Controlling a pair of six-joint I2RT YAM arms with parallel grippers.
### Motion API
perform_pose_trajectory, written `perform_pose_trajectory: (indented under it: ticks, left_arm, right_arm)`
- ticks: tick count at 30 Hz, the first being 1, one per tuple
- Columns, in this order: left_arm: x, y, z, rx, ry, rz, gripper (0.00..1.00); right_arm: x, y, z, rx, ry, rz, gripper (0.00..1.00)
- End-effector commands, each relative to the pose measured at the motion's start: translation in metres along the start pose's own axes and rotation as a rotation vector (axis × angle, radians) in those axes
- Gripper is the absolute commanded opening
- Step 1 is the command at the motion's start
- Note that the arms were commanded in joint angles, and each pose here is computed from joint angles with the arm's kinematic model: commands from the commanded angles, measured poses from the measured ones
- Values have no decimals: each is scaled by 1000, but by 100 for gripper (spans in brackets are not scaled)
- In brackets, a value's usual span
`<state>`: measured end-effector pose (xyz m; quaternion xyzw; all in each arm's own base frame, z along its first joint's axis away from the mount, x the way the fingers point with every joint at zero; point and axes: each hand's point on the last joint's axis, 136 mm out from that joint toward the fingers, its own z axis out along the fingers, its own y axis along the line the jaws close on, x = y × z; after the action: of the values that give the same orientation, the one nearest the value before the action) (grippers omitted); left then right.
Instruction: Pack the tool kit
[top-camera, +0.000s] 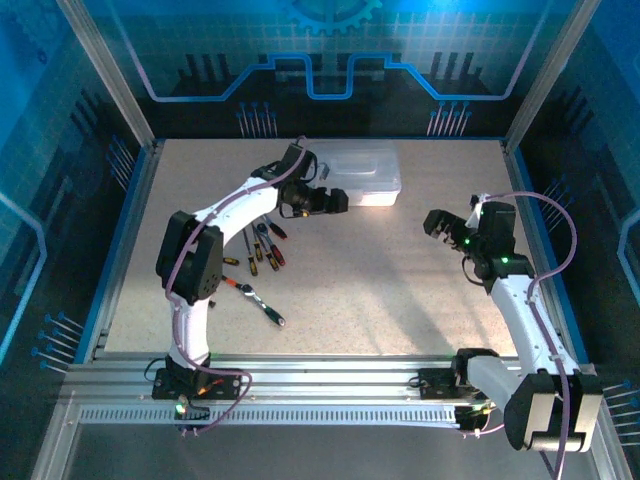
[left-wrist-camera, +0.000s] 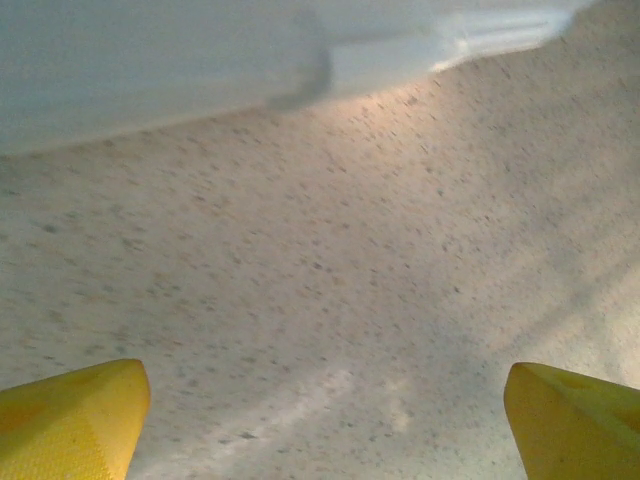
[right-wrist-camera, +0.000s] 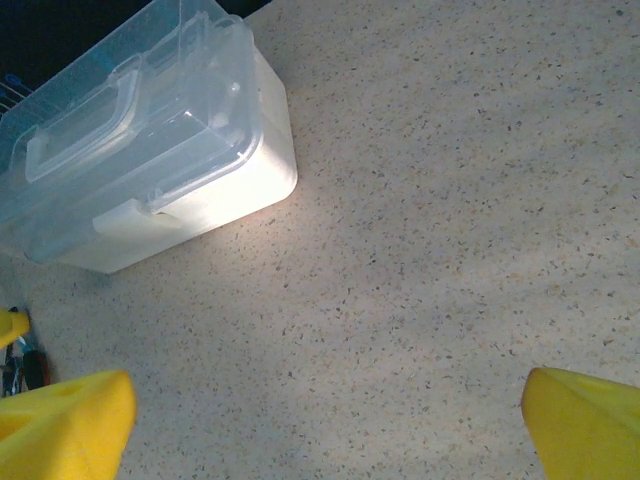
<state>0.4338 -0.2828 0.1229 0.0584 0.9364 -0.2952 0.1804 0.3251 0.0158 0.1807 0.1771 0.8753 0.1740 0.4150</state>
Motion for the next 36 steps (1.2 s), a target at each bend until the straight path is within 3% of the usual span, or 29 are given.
perform_pose_trajectory:
  ticks: [1,6,11,14,19,26,32,36]
  left_arm:
    - [10,-40,-10,88,-3,45,92]
    - [18,-62,-34,62,-38,136,92]
    - [-41,-23,-85,-199,-252,136,99]
    - [-73,-2,-96,-253,-293,113,99]
    - [-117,23,-81,-280,-297,101,99]
    - [-171,62,-41,-253,-326,51,99]
    - [-186,75,-3,-167,-357,67,99]
    - [-173,71,13,-98,-306,45,97]
  right_arm:
    - [-3,-8,3,17,-12,31,99]
    - [-8,-6,12,8,-1,42,99]
    - [-9,0,21,-27,14,58,99]
    - [-11,0,27,-32,22,55,99]
    - [-17,3,35,-38,27,60,98]
    - [-55,23,54,-65,24,59,96]
    - [-54,28,75,-61,71,46,94]
    - [-43,27,89,-54,111,36,87]
